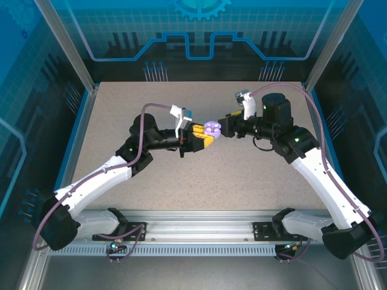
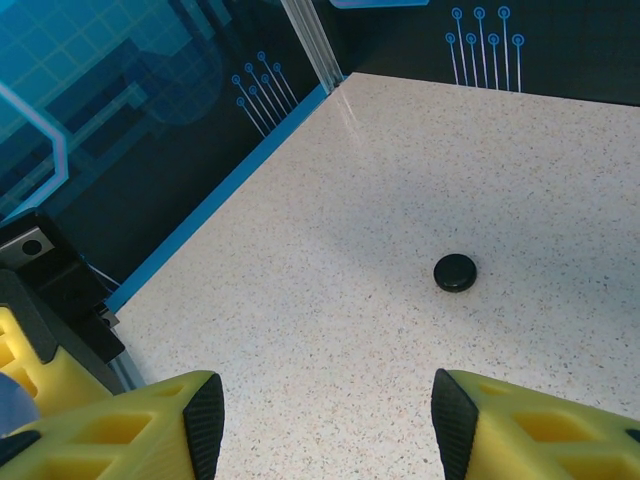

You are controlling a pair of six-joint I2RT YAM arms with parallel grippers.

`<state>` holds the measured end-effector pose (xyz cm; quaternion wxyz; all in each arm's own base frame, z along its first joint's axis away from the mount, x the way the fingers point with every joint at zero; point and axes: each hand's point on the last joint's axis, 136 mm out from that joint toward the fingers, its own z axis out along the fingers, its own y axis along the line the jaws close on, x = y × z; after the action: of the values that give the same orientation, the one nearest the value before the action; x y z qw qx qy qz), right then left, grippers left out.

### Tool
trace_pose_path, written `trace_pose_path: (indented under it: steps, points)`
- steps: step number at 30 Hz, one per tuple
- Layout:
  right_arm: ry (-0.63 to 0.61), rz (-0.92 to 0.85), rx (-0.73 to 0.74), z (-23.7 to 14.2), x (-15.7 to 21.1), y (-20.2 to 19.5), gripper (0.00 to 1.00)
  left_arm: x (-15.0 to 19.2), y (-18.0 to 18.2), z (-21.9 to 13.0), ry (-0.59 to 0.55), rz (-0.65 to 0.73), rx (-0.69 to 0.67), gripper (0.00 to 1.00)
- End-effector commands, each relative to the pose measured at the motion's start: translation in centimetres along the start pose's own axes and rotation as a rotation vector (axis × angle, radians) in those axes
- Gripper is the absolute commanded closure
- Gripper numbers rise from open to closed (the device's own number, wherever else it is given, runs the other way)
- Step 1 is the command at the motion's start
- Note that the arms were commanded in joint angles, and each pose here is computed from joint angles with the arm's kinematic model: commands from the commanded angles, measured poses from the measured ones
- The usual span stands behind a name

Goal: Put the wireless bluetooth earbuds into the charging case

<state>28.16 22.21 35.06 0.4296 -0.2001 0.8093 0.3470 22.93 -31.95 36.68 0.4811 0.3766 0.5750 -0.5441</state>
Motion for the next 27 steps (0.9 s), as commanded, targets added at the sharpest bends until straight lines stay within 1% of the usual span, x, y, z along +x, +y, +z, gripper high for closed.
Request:
trace_pose_path:
  steps: [1, 11, 14, 22, 24, 27]
  points:
    - [-0.055, -0.034, -0.061, -1.4, -1.3, 1.7, 0.4, -0.5, 0.7, 0.5, -0.001, -0.004, -0.038, 1.0]
    - [-0.057, -0.042, -0.038, -1.5, -1.2, 1.3, 0.4, -0.6, 1.3, 0.7, -0.006, -0.029, -0.053, 1.0]
    - [-0.054, -0.029, 0.029, -1.4, -1.1, 0.1, 0.4, -0.7, 1.6, 0.7, -0.007, -0.036, -0.074, 1.0]
    - [0.001, 0.054, 0.32, -1.9, 0.4, -5.4, 0.41, 0.4, 3.8, 0.7, 0.023, -0.1, -0.177, 1.0]
    - [0.013, 0.076, 0.355, -2.0, 0.8, -6.3, 0.41, 1.0, 4.7, 0.6, 0.038, -0.132, -0.221, 1.0]
    - [0.012, 0.089, 0.366, -2.2, 1.1, -6.8, 0.41, 2.3, 5.9, 0.6, 0.069, -0.185, -0.267, 1.0]
